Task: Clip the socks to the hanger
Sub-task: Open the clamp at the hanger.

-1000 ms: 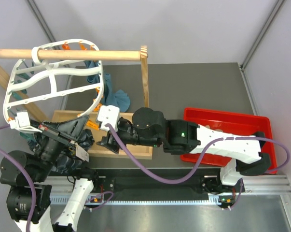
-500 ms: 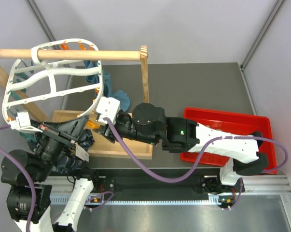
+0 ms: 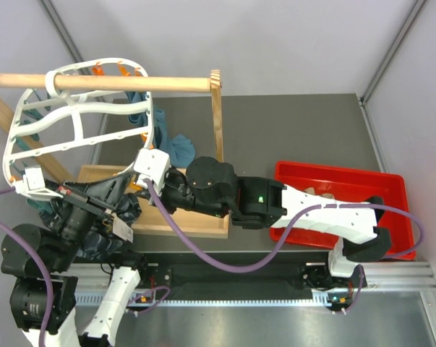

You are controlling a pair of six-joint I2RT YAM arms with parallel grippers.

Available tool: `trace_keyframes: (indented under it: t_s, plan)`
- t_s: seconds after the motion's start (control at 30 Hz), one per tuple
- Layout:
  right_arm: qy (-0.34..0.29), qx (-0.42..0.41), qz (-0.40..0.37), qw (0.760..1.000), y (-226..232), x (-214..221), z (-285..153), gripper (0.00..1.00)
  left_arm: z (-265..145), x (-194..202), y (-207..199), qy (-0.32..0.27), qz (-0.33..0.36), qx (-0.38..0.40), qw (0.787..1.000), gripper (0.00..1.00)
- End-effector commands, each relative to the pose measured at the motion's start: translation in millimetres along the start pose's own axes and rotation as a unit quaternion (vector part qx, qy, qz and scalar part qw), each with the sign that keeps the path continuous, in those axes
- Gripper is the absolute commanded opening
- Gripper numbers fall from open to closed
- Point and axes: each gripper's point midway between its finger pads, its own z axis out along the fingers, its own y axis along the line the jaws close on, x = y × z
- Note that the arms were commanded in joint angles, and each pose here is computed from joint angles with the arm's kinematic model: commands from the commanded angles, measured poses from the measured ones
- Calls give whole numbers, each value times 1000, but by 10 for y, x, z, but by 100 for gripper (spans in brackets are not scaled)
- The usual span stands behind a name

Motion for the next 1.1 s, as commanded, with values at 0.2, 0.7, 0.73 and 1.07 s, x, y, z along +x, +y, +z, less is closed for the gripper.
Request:
trace_keyframes:
  t_s: [0.2,0.7,0.73,1.07]
  plan:
    - [-68,2,45,997,-47,-466,-97,0,7,-42,-6,-9,14,-1,1000,39]
    - [-82,-24,135,987,-7,-606,-269,0,-133,58,111,-10,5,-8,1000,51]
    - [-81,-25,138,987,-9,-602,-268,0,-140,62,116,-10,6,-8,1000,51]
    - [-76,-10,145,986,-123,-534,-261,0,-297,143,126,-1,17,-9,1000,53]
